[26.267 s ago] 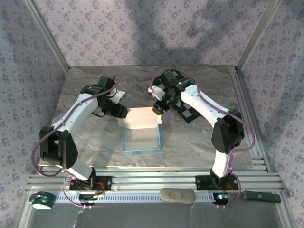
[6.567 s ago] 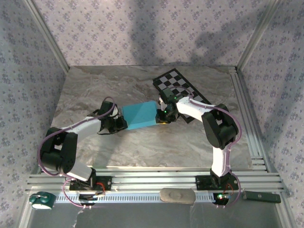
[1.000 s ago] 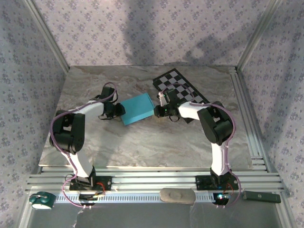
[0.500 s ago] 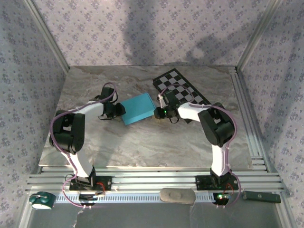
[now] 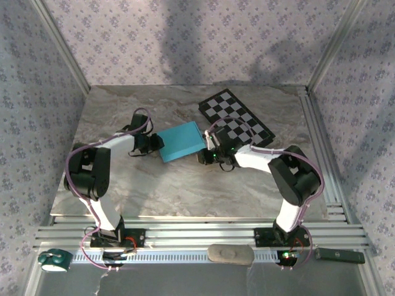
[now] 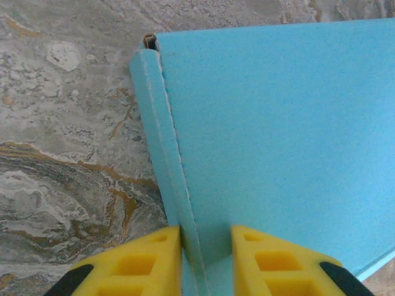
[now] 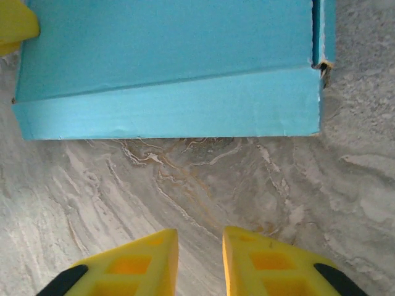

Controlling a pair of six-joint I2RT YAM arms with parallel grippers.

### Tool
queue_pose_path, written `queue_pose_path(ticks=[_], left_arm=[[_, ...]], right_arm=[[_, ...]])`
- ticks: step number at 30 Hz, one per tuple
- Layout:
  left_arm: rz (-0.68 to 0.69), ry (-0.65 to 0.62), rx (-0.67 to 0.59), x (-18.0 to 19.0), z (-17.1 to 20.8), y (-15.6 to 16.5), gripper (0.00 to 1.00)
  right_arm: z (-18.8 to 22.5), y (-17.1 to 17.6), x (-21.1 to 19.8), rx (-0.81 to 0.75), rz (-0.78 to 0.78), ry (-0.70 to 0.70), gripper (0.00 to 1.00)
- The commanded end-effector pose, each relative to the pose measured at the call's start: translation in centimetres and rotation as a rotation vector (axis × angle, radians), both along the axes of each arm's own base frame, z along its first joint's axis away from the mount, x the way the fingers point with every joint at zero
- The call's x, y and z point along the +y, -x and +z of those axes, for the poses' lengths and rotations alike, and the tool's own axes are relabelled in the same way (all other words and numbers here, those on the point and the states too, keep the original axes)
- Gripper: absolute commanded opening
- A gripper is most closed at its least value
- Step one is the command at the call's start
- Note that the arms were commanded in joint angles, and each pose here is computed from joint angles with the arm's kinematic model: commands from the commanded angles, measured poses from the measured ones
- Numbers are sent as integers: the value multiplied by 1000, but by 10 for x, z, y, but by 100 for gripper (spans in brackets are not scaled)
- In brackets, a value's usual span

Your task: Fold the paper box

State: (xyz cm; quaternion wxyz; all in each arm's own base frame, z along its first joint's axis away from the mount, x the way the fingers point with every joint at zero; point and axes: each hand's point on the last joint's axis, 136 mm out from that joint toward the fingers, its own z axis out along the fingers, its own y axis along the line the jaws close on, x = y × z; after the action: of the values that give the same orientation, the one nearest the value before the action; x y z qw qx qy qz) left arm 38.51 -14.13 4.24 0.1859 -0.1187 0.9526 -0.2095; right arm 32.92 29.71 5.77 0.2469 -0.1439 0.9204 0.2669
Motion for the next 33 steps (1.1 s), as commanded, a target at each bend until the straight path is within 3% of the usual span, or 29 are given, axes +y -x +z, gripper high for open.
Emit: queue_pose_path(ticks=[1, 7, 17, 26, 33], left_arm=[[-8, -25, 134, 5, -25, 33, 25], [-11, -27, 135, 5, -26, 32, 25], [-16, -25, 135, 4, -24, 32, 25], [-23, -13, 137, 0, -24, 34, 25], [-35, 25, 126, -6, -13, 41, 26]], right_arm=[[20, -7, 4, 6, -84, -111, 24], [32, -20, 24, 56, -121, -227, 21], [5, -36, 52, 138, -165, -294, 19], [-19, -53, 52, 176, -212, -281, 18], [-15, -64, 40, 181, -224, -290, 18]])
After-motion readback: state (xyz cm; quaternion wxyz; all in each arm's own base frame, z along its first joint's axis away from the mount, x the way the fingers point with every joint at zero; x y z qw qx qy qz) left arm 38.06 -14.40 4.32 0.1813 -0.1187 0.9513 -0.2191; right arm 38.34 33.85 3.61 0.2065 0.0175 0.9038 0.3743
